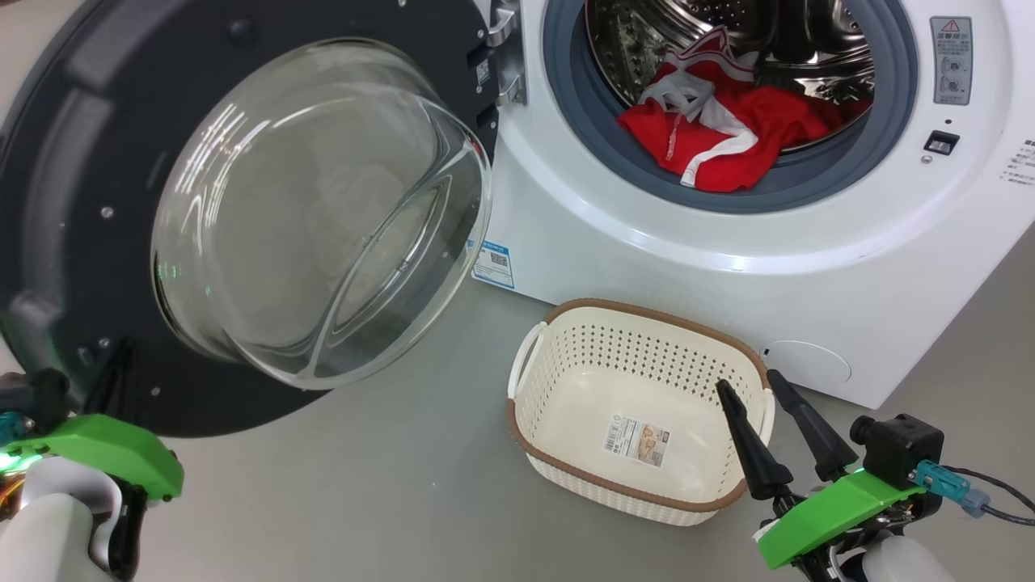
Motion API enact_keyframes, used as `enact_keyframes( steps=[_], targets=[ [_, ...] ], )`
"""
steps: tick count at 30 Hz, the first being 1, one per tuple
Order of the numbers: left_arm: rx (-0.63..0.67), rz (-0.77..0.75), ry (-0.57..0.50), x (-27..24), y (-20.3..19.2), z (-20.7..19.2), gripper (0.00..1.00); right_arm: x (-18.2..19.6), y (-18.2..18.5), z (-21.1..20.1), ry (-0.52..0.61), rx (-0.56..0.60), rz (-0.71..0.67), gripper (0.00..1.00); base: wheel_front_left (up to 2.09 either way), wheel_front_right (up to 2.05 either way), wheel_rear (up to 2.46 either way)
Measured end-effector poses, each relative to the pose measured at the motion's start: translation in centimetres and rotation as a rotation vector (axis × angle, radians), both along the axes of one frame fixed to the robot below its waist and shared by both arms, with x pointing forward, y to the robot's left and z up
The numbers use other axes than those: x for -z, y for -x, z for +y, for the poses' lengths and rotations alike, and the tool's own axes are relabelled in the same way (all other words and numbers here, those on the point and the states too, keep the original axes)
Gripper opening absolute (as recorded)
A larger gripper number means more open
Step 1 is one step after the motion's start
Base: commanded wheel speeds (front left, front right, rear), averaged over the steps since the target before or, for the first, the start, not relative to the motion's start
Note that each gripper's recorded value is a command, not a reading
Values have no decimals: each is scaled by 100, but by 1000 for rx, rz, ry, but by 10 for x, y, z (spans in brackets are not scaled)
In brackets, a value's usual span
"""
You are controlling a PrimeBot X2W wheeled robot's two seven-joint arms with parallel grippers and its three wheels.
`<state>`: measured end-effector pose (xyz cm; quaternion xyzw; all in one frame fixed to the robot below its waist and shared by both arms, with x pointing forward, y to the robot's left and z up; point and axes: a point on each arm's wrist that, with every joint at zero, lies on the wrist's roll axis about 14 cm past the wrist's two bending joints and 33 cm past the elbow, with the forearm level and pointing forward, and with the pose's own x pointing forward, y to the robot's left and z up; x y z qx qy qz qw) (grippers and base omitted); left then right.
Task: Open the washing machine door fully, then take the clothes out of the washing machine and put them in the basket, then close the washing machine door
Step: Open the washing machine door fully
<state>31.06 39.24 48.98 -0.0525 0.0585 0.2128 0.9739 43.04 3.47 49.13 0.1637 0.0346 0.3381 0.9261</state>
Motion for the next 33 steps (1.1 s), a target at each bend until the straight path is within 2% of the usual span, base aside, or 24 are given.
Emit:
enact_keyframes(
  steps=[18, 19, 20, 21, 22, 23, 33],
  targets=[
    [63, -67, 12, -2, -7, -36, 0, 1, -2, -12, 4, 30, 2, 100, 0, 0, 0],
    [67, -73, 13, -2, -7, -39, 13, 1, -2, -14, 4, 33, 2, 100, 0, 0, 0],
    [67, -73, 13, -2, -7, -39, 38, 1, -2, -14, 4, 33, 2, 100, 0, 0, 0],
    [69, -89, 11, -5, -7, -43, 52, 1, -3, -16, 4, 40, 1, 100, 0, 0, 0],
    [73, -97, 10, -6, -8, -46, 85, 1, -3, -18, 4, 44, 2, 100, 0, 0, 0],
    [79, -106, 10, -8, -8, -49, 100, 1, -3, -19, 3, 48, 3, 100, 0, 0, 0],
    [134, -201, 9, -31, -18, -84, 100, 0, -4, -39, 2, 98, 0, 100, 0, 0, 0]
  ],
)
